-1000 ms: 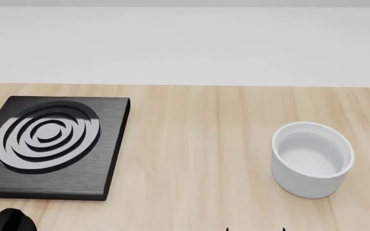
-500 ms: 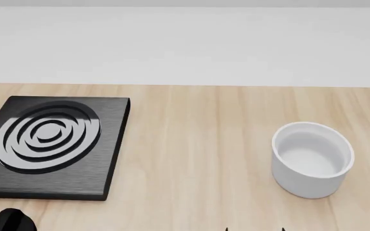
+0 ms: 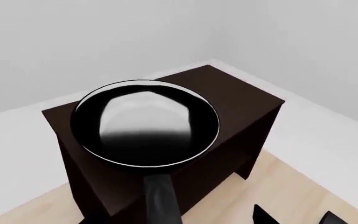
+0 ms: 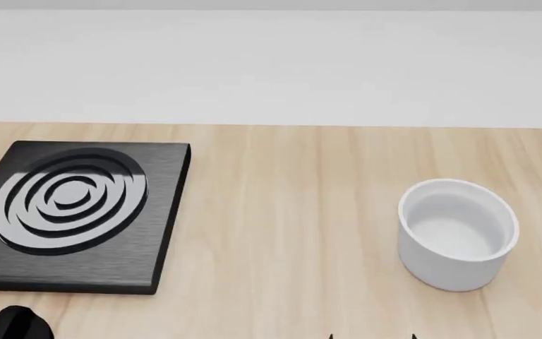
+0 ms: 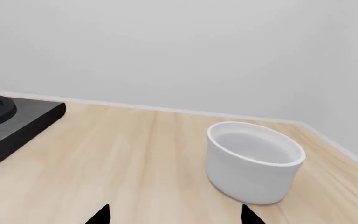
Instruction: Put the frying pan on the cabinet shelf.
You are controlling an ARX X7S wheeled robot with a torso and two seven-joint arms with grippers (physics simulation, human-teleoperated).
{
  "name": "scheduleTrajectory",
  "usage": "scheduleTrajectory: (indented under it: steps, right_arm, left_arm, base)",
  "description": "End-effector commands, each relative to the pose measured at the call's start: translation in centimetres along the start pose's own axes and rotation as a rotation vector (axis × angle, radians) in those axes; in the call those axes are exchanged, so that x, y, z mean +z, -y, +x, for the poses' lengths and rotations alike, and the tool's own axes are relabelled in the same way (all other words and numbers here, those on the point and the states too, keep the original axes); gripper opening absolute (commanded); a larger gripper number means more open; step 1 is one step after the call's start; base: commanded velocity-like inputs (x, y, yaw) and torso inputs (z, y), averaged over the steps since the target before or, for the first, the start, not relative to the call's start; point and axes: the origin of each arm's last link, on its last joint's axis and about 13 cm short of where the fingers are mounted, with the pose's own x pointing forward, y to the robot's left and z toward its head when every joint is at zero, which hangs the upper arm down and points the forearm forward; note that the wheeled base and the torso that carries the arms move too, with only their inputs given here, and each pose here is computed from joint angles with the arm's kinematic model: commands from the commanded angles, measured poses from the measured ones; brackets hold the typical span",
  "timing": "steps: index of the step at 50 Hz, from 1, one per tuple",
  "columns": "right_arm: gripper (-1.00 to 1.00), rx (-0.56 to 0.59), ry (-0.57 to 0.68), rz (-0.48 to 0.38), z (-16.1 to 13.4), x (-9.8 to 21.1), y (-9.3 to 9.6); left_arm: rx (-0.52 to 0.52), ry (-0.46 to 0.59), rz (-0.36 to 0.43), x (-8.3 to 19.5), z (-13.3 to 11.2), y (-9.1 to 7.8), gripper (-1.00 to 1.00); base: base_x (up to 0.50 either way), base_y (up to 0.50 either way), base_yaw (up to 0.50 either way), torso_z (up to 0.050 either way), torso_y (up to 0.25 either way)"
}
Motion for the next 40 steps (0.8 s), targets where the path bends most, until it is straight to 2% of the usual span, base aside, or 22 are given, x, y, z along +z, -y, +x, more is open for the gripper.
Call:
scheduleTrajectory:
  steps: [1,4,6,8,17,27,40]
  right_arm:
    - [1.00,0.002,-0.002,0.000,0.0,0.0,0.0]
    - [1.00,0.002,-0.002,0.001,-0.1,0.1,0.0]
    - [1.00,0.001,-0.002,0.000,-0.1,0.1,0.0]
    - [1.00,0.003,-0.003,-0.002,0.0,-0.1,0.0]
    - [1.00,0.004,-0.003,-0.002,0.0,-0.2,0.0]
    - [1.00,0.003,-0.002,-0.003,0.0,-0.1,0.0]
    - [1.00,0.005,-0.003,-0.003,0.0,-0.2,0.0]
  left_arm:
    - [-0.037,0.068,0.026,0.5,-1.6,0.1,1.00]
    - [-0.057,0.096,0.035,0.5,-2.2,0.2,1.00]
    - [-0.079,0.159,0.084,0.7,-2.8,0.5,1.00]
    - [-0.110,0.168,0.065,0.8,-3.5,0.7,1.00]
    - [-0.241,0.241,0.076,1.4,-6.8,1.6,1.00]
    - [-0.351,0.244,0.124,0.6,-8.9,2.5,1.00]
    - [-0.469,0.240,0.128,0.2,-11.3,3.0,1.00]
  base:
    - [0.00,0.00,0.00,0.000,0.000]
    - [0.00,0.00,0.00,0.000,0.000]
    - [0.00,0.00,0.00,0.000,0.000]
    - [0.00,0.00,0.00,0.000,0.000]
    - [0.00,0.00,0.00,0.000,0.000]
    - [0.00,0.00,0.00,0.000,0.000]
    - [0.00,0.00,0.00,0.000,0.000]
